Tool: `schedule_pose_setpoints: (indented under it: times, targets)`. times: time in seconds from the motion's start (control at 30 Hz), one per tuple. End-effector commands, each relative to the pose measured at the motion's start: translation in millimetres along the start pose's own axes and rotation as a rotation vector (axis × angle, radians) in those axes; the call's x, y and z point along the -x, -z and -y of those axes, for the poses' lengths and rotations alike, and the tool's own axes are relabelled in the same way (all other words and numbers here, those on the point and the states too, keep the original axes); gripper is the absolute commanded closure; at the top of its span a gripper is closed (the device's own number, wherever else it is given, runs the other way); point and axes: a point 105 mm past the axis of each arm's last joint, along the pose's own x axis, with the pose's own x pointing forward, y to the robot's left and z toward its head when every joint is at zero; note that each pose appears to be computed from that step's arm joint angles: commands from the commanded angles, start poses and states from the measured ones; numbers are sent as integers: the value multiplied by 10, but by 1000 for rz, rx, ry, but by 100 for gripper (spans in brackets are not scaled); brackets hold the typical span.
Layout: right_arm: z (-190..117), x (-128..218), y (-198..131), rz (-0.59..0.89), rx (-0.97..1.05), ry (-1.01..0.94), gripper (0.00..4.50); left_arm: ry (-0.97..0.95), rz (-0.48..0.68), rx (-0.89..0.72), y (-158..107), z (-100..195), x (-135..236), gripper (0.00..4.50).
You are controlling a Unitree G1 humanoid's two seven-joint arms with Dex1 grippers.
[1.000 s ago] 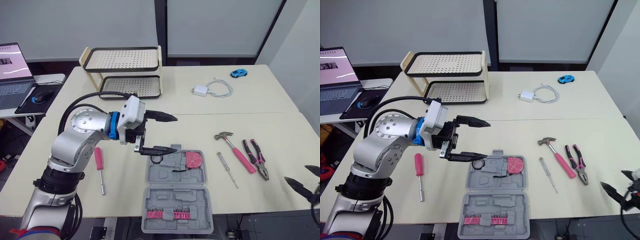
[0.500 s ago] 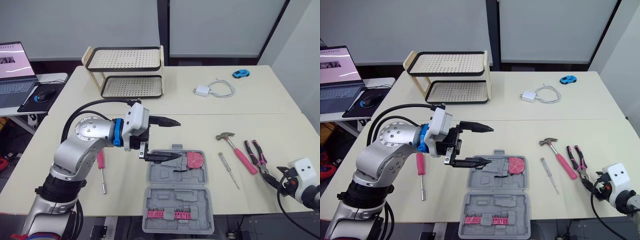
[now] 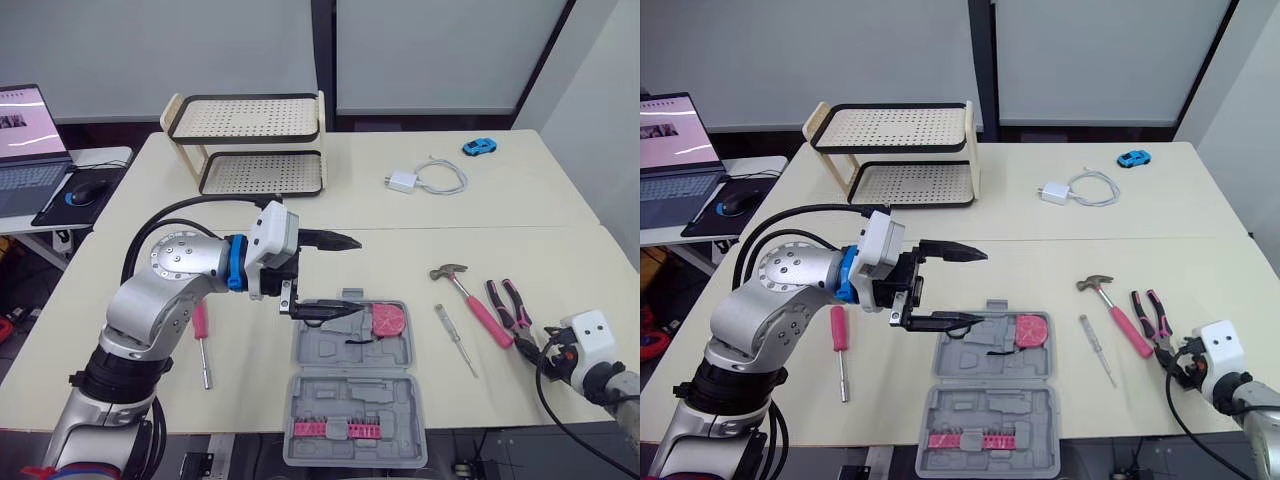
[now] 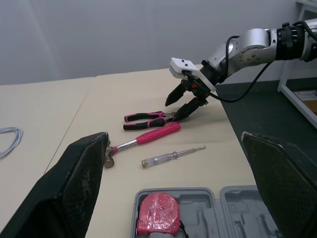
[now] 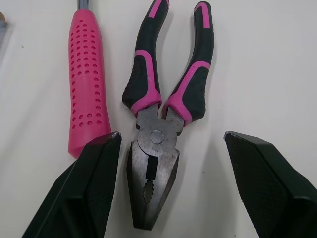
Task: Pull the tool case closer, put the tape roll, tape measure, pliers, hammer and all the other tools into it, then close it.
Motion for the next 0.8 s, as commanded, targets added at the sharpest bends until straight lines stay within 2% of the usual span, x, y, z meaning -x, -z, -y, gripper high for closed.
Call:
schedule_pose_setpoints:
  times: [0.03,0.33,0.43,0.6,0.8]
  targets:
    - [44,-21,-49,21,16,28,93,-3,19,-53,-113,-9,6,0]
    - [-35,-121,-26,24,-37,23,93,-3,15,-50,-119,17,9,0]
    - [-47,-132,13,23,-41,21,154,-3,11,-50,-111,21,14,0]
    - [-32,-146,36,25,-62,33,329,-4,10,-50,-117,14,11,0]
    - [-5,-146,12,39,-73,64,333,-5,10,-47,-117,5,5,0]
